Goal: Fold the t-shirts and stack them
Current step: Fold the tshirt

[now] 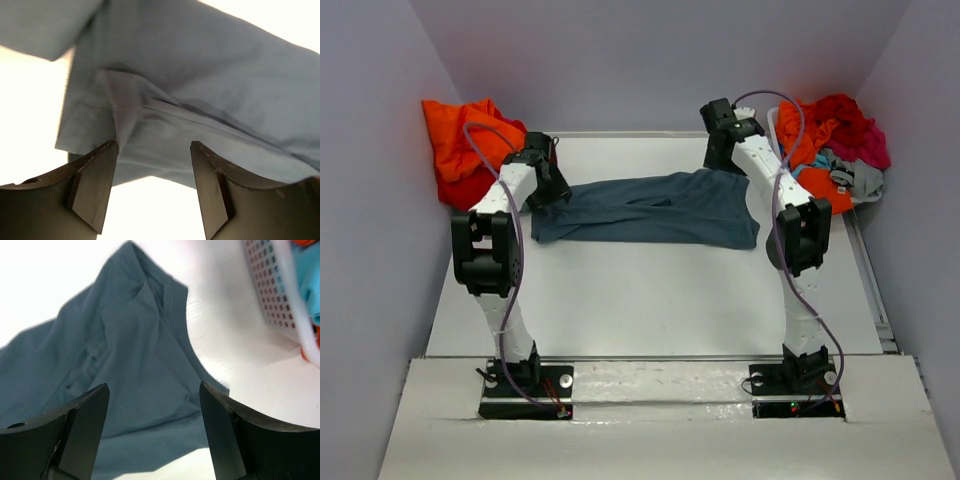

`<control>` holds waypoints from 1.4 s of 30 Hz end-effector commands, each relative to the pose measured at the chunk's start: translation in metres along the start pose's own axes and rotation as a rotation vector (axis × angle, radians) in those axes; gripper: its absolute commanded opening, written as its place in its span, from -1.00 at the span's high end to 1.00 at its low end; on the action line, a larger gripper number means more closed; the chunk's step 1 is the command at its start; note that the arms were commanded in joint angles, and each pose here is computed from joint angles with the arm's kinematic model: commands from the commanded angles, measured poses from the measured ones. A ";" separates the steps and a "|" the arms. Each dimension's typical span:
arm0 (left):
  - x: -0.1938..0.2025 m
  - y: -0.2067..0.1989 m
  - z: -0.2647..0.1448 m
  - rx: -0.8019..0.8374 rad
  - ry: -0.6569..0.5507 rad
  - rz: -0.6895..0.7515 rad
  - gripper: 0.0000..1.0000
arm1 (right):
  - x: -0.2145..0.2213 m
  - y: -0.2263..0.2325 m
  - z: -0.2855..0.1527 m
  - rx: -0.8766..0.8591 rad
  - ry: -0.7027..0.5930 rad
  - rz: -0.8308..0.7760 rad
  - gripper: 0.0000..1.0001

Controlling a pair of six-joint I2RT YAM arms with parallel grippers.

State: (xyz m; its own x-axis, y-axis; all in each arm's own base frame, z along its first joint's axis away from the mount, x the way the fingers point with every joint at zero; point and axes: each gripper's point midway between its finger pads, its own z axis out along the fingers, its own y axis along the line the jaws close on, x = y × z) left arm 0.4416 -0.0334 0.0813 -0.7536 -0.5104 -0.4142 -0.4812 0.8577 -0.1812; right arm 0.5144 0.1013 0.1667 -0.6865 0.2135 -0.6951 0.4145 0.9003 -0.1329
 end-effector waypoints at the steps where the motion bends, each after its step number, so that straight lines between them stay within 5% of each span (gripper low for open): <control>1: -0.006 -0.026 -0.041 0.025 -0.064 0.135 -0.42 | 0.030 -0.008 -0.020 -0.048 0.131 -0.003 -0.55; 20: 0.046 -0.020 -0.046 -0.001 0.013 0.251 -0.41 | 0.139 -0.032 -0.042 -0.139 0.419 -0.032 -0.47; 42: 0.036 -0.042 0.008 -0.020 0.047 0.243 -0.41 | 0.147 0.030 -0.015 -0.335 0.474 -0.028 -0.45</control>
State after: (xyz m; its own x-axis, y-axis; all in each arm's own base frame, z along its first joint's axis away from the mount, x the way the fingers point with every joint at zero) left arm 0.4251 -0.0860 0.0548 -0.8843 -0.2941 -0.3626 -0.2930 0.9543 -0.0595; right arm 0.3998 0.1497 0.0644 -0.9246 0.2704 -0.2683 0.2650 0.9626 0.0570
